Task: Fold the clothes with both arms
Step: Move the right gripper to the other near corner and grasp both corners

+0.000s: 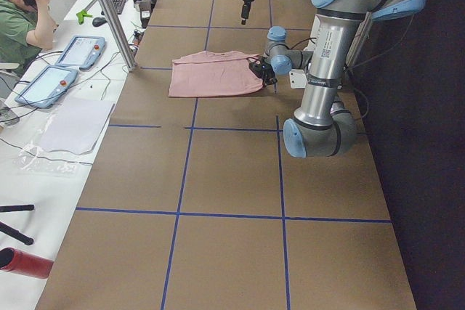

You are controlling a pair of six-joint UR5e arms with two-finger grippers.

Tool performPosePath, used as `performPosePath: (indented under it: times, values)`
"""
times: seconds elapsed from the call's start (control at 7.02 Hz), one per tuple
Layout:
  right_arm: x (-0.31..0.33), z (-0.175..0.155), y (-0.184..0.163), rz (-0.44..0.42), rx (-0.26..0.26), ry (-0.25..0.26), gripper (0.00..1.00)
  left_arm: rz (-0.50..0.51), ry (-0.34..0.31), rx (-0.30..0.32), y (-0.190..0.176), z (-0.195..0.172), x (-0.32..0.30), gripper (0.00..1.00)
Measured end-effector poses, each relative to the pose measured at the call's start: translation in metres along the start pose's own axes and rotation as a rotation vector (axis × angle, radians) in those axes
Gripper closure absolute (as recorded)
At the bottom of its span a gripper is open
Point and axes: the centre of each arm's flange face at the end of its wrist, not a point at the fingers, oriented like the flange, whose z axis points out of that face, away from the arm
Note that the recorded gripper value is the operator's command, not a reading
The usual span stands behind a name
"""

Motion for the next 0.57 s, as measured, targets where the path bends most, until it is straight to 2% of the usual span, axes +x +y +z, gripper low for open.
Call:
performPosePath:
  times: [0.28, 0.57]
  values:
    - [-0.034, 0.047, 0.002, 0.107, -0.008, 0.032, 0.0, 0.019, 0.014, 0.009, -0.01, -0.006, 0.005, 1.0]
    - [-0.065, 0.095, 0.035, 0.204, -0.01, 0.066, 0.0, 0.035, 0.02, 0.014, -0.014, -0.008, 0.007, 1.0]
